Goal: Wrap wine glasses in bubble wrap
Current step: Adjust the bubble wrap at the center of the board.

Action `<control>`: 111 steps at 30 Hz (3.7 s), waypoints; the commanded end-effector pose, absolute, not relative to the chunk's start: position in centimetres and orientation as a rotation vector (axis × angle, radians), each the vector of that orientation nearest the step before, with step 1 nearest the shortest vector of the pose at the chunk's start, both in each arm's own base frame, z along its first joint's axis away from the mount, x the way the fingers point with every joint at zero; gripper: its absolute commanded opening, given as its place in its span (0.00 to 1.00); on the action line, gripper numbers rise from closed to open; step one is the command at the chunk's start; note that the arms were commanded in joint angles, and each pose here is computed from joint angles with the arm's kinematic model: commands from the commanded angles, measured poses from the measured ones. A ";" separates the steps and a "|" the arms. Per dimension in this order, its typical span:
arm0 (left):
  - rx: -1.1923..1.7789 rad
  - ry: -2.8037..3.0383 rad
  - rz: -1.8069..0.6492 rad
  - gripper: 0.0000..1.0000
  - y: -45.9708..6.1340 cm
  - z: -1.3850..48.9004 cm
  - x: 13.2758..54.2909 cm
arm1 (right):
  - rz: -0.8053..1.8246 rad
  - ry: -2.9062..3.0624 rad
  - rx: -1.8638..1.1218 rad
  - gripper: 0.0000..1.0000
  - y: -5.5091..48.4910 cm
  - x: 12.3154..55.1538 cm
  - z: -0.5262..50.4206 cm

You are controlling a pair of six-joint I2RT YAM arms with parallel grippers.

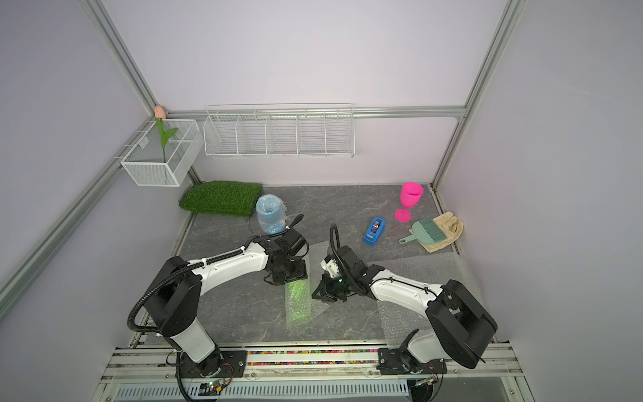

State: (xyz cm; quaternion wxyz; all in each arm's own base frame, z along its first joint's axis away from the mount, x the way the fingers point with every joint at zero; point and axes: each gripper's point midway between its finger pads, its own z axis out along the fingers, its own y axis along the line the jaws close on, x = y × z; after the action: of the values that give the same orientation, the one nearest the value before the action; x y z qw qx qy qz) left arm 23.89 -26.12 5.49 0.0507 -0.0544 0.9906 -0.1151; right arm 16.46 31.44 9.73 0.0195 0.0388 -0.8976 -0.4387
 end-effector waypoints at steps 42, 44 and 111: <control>-0.454 2.945 -0.382 0.49 -25.2 5.4 23.9 | -0.674 -3.286 0.518 0.27 31.8 14.3 9.2; -0.456 2.922 -0.383 0.57 -25.1 6.1 24.1 | -0.645 -3.301 0.538 0.19 31.3 14.4 9.4; 1.767 1.868 -0.547 0.88 -23.8 17.0 22.4 | -0.114 -2.335 2.595 0.07 23.6 16.3 10.1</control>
State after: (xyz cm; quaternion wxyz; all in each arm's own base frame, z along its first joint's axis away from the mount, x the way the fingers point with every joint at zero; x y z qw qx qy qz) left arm 23.12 -23.54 16.49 0.2621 0.5945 0.7338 -0.1984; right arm 16.18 24.04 9.28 -0.1580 0.7180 -0.6763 -0.0463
